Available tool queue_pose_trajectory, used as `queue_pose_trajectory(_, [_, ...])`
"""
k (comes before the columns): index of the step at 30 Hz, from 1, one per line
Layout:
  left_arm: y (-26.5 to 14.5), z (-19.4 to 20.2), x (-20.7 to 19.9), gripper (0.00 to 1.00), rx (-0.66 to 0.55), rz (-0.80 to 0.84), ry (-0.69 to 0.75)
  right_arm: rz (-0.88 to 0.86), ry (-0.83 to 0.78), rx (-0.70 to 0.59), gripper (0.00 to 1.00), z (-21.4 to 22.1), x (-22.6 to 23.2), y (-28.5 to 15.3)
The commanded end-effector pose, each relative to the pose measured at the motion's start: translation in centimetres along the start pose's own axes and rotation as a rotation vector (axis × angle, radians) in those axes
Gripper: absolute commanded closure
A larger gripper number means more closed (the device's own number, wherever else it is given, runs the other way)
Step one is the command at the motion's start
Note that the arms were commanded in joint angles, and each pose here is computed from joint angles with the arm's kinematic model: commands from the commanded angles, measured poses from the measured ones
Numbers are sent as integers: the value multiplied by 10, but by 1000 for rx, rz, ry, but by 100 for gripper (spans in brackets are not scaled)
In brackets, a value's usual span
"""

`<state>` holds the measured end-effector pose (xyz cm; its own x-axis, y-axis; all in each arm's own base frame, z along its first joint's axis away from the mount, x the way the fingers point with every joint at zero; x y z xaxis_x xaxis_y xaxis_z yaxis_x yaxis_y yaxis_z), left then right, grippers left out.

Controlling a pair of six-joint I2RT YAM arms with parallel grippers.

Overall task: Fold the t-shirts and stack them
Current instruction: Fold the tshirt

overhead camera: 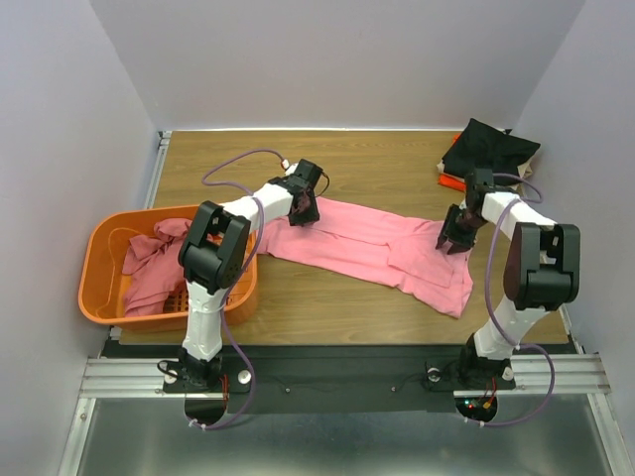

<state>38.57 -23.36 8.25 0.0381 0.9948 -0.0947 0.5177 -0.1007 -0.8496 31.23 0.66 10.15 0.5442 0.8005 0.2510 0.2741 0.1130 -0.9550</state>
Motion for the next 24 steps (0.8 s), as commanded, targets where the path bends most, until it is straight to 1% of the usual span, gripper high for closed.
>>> queue_pose_trajectory(1, [-7, 7, 8, 55, 10, -12, 19, 27, 38, -31, 56, -15, -7, 13])
queue_pose_trajectory(6, [-4, 19, 13, 55, 41, -17, 40, 77, 111, -5, 55, -25, -37, 26])
queue_pose_trajectory(10, [-7, 33, 16, 55, 65, -13, 50, 118, 128, -12, 55, -40, -51, 34])
queue_pose_trajectory(15, [-15, 55, 11, 56, 94, 3, 60, 112, 132, -4, 55, -58, -46, 48])
queue_pose_trajectory(16, [-20, 61, 6, 56, 97, 15, 71, 99, 129, -21, 55, -67, -41, 47])
queue_pose_trajectory(18, [-23, 75, 4, 56, 118, 16, 78, 79, 127, 4, 55, -71, -38, 57])
queue_pose_trajectory(24, [-45, 118, -14, 56, 169, 48, 90, 27, 96, 1, 54, -98, -16, 73])
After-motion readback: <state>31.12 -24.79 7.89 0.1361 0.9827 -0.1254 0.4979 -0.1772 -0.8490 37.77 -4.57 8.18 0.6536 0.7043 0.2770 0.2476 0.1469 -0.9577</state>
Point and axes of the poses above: each gripper's point midway between its finger pads, its own y axis out along the fingers, its own x axis along the line the jaws close on, z = x × y, the point moved 6 cm from there along -y, back along the fingers, and after that the axes turned 10 degrees about y, right-handed, at the moved point
